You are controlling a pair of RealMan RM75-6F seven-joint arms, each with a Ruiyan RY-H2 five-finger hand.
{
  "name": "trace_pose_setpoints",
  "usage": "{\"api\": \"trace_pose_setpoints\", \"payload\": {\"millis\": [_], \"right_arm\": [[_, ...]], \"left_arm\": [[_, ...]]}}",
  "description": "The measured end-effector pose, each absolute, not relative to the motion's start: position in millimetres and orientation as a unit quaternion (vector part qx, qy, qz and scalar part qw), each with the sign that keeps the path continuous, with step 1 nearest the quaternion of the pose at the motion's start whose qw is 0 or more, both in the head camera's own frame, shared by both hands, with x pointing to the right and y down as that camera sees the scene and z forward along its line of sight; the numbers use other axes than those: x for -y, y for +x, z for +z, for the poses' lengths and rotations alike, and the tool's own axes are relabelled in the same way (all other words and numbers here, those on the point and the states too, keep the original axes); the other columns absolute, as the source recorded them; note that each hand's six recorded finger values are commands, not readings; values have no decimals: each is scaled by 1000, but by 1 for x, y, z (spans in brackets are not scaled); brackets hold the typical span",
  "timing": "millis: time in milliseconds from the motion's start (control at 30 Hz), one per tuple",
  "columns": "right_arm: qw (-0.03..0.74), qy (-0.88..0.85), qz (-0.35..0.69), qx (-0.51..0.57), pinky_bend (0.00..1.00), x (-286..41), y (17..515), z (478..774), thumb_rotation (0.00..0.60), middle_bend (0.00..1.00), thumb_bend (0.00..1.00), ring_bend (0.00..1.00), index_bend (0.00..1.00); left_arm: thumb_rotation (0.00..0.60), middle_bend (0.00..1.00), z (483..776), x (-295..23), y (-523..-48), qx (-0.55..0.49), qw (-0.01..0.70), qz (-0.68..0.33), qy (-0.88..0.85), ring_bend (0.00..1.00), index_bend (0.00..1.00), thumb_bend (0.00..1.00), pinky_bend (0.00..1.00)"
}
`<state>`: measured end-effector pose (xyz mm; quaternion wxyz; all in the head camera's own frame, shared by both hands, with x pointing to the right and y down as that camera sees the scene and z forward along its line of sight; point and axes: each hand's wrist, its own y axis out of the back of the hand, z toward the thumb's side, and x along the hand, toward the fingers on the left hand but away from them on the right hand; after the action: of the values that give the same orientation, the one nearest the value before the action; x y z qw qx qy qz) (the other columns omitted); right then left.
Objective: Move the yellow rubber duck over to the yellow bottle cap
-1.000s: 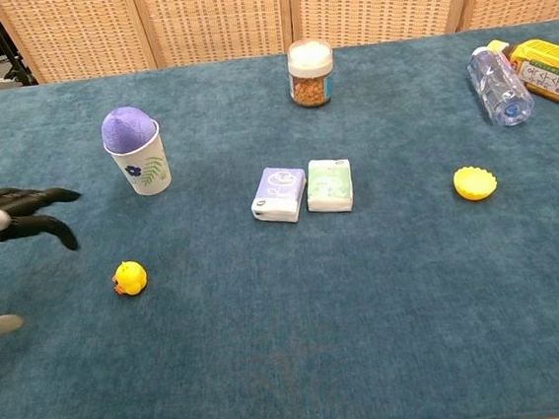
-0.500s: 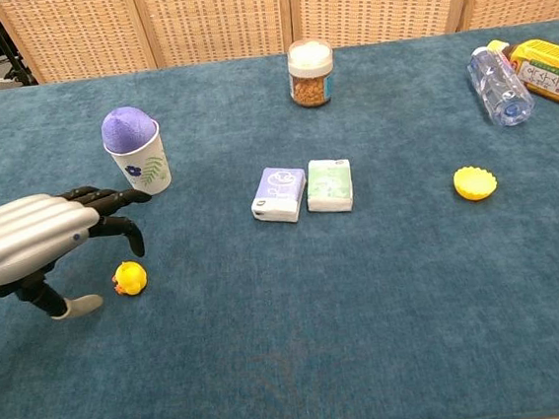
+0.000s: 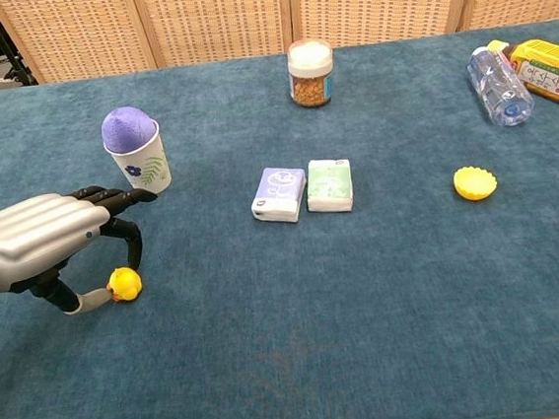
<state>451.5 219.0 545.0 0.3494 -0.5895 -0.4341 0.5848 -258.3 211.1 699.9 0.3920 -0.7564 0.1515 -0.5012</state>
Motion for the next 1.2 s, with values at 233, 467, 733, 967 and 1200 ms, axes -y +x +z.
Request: {"api": "trace_pose_setpoints", "payload": {"millis": [233,467,733,967,1200], "right_arm": [[349,-590,585,434,0,-219,451,545,600,0,0,0,18],[349,-588,586,434,0,-219,452,545,600,0,0,0,18],[347,-583,590,437,0,-217,455,546,600,0,0,0,18],[344,-575,598,440,0,-215,461,548,600,0,0,0,18],[338,-566,607,443,0,-213,468,550,600,0,0,0,18]], "left_arm": [[600,0,691,-205,-255,-171,392,-488,-761,0,527,365,0],[600,0,665,-190,-226,-191,408,-439,-777,0,528,360,0],[600,0,646,-179,-145,-152,472,-336,-801,0,580,359,0],[600,0,655,-183,-77,-114,500,-280,-811,0,589,354,0],[600,0,677,-183,-42,-84,515,-279,-806,0,589,352,0]]}}
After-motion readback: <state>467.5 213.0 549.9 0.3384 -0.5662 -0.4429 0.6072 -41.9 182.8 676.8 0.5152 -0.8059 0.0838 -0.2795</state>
